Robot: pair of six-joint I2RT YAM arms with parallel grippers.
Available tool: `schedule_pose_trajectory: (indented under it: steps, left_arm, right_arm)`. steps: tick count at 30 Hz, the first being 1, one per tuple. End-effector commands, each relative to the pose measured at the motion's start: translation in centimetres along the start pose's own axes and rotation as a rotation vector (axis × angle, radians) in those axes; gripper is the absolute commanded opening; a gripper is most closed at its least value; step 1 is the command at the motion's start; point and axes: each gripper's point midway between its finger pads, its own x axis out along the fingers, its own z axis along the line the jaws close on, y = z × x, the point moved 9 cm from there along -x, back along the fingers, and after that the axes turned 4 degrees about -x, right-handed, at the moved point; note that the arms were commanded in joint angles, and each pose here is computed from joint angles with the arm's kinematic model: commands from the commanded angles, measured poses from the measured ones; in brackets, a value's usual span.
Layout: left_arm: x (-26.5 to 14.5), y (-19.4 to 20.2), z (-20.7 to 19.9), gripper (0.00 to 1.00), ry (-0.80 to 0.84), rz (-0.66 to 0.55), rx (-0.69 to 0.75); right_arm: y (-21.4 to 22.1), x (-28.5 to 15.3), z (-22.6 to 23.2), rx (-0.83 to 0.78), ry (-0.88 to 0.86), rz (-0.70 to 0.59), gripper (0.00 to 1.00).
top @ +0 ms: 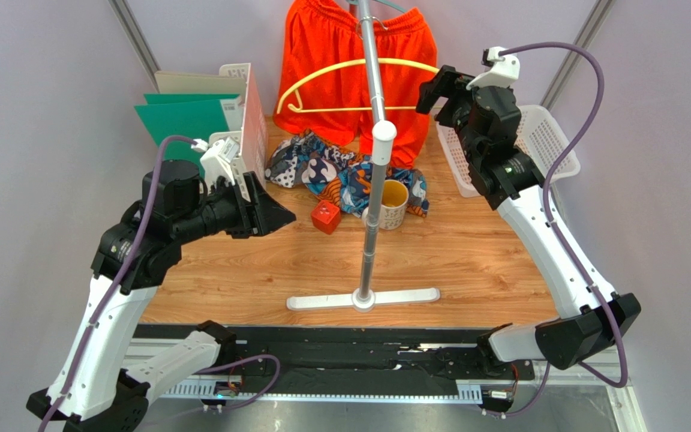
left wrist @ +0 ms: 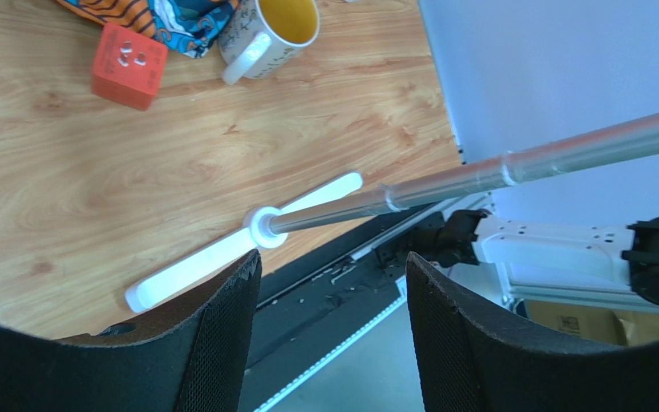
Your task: Remove the shorts from the hanger
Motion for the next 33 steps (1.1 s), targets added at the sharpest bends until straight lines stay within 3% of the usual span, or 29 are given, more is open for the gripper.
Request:
schedule_pose_trajectory:
  steps: [1, 4, 7, 12, 18, 28, 33]
  left_arm:
    - [-0.3, 0.3, -0.8, 0.68, 0.061, -0.001, -0.092]
    - [-0.4, 0.6, -0.9, 0.68, 0.082, -0.018, -0.131]
    - [0.1, 0.9, -0.6, 0.69, 0.091, -0.026, -0.163]
    - [0.5, 1.3, -0.3, 0.69, 0.099, -0.015, -0.186]
    - [0.2, 1.1, -0.3, 0.71, 0.093, 0.014, -0.103]
    - [-1.0, 0.7, 0.1, 0.74, 0.0, 0.122, 0.126]
    - [-0.3, 0.4, 0.9, 0.74, -0.017, 0.135, 0.222]
  right_arm:
    - [1.3, -1.2, -0.1, 0.028, -0.058, 0.088, 0.91]
    - [1.2, -1.7, 0.2, 0.019, -0.111, 0.104, 0.91]
    - [1.4, -2.0, 1.5, -0.002, -0.286, 0.113, 0.91]
    - [-0.1, -1.3, 3.4, 0.089, -0.38, 0.103, 0.91]
    - [0.7, -0.6, 4.7, 0.17, -0.433, 0.251, 0.87]
    - [2.3, -1.1, 3.0, 0.209, -0.278, 0.395, 0.86]
    - [2.0, 0.7, 2.4, 0.196, -0.148, 0.333, 0.85]
